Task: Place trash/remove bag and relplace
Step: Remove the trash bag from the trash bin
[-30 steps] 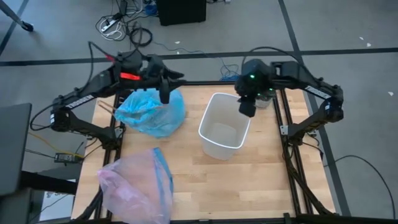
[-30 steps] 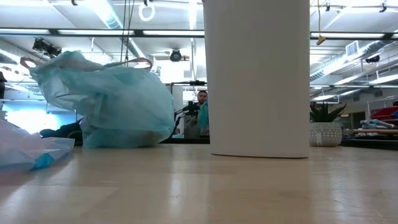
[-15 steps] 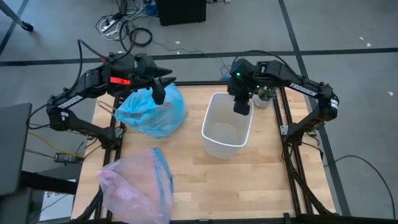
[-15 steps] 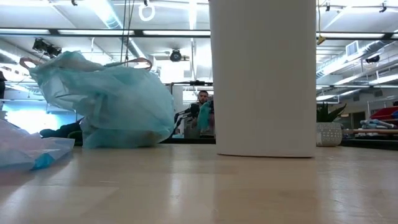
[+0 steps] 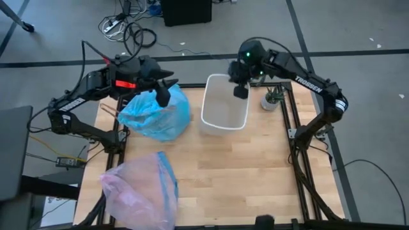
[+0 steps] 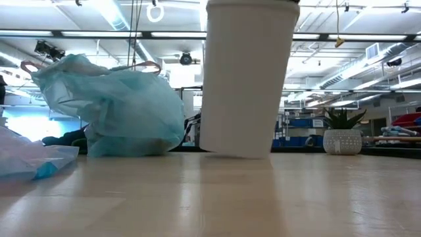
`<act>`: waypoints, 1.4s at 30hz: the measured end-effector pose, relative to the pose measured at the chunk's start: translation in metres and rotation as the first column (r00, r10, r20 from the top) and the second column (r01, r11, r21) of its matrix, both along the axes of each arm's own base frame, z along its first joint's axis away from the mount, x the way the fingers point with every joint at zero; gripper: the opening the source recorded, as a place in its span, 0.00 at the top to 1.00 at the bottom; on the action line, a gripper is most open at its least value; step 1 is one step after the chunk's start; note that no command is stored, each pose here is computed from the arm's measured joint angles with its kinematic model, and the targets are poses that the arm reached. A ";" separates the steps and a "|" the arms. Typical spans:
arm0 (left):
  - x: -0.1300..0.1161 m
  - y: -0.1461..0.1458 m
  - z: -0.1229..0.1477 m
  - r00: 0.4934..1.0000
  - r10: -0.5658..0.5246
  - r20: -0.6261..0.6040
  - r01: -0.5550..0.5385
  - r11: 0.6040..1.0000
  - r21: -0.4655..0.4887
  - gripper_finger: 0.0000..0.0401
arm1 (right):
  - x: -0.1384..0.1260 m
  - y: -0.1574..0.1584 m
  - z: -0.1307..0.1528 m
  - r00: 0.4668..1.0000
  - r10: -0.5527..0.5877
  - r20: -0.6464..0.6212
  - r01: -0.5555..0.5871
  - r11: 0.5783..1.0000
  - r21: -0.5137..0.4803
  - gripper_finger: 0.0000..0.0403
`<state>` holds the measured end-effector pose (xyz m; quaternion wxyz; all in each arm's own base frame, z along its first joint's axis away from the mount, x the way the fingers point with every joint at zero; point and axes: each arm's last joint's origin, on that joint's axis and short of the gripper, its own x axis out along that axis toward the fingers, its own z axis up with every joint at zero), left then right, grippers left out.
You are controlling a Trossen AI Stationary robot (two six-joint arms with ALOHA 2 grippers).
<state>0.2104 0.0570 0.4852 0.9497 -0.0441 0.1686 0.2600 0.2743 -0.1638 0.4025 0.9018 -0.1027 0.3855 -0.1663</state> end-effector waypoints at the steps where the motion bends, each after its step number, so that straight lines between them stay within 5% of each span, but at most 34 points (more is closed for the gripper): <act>1: 0.000 0.000 0.000 1.000 0.000 -0.004 0.000 1.000 -0.001 0.59 | -0.003 -0.006 0.001 1.000 0.006 0.009 -0.006 1.000 -0.011 0.99; 9: -0.003 -0.001 -0.001 1.000 0.002 -0.012 -0.003 1.000 -0.011 0.59 | -0.025 -0.034 -0.001 0.996 0.089 -0.003 -0.089 0.996 -0.004 1.00; 24: -0.003 -0.001 -0.001 1.000 0.007 -0.008 -0.007 1.000 -0.012 0.59 | -0.038 -0.024 0.035 0.995 0.098 0.000 -0.098 0.995 -0.022 0.99; 33: -0.003 0.000 -0.001 1.000 0.017 -0.001 -0.017 1.000 -0.022 0.59 | -0.043 -0.016 0.026 0.997 0.073 -0.017 -0.069 0.981 0.182 1.00; 42: -0.003 0.000 -0.001 1.000 0.022 0.004 -0.022 0.999 -0.028 0.59 | -0.036 -0.026 0.014 0.996 0.063 -0.058 -0.050 0.977 0.210 1.00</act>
